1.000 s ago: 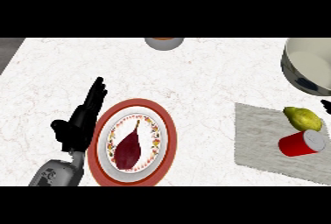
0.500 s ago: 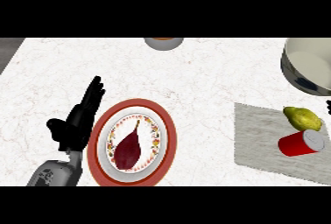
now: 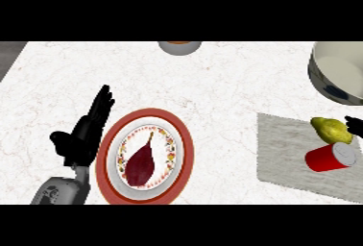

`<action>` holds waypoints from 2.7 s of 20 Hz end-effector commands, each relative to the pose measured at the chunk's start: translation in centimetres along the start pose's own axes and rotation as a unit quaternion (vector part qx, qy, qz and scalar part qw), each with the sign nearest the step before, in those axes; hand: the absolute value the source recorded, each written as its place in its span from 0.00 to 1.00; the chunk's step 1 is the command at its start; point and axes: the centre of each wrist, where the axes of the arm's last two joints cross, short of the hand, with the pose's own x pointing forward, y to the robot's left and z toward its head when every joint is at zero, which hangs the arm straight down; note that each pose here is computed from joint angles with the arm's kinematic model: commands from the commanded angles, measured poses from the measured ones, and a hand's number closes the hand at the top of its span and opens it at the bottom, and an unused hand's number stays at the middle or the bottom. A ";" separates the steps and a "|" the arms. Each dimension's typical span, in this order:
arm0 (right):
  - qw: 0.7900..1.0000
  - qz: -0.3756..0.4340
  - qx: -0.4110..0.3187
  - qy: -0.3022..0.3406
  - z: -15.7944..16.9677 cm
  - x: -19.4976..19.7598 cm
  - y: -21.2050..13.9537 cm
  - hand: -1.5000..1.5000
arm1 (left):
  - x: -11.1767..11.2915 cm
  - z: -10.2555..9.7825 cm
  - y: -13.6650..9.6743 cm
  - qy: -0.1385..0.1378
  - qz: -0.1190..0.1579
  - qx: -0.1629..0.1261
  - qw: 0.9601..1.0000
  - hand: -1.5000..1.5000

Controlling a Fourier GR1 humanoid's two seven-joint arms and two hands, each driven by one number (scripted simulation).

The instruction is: Pick the can from the placemat and place it in the bowl

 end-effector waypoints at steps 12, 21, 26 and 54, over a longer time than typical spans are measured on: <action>1.000 0.024 -0.004 0.015 -2.3 -3.6 3.6 0.00 | 1.0 -1.5 0.1 -0.002 -0.001 -0.007 1.000 0.50; 0.995 0.082 0.017 0.050 -3.5 -4.6 2.0 0.00 | 0.9 0.5 -0.2 0.000 0.000 -0.003 1.000 0.50; 0.992 0.109 0.067 0.003 -5.2 -5.3 5.6 1.00 | 0.8 0.3 -0.6 -0.001 0.000 0.006 1.000 0.50; 0.938 0.069 0.069 -0.332 2.3 2.5 -1.8 1.00 | 0.2 0.7 0.2 0.006 -0.003 0.013 1.000 0.50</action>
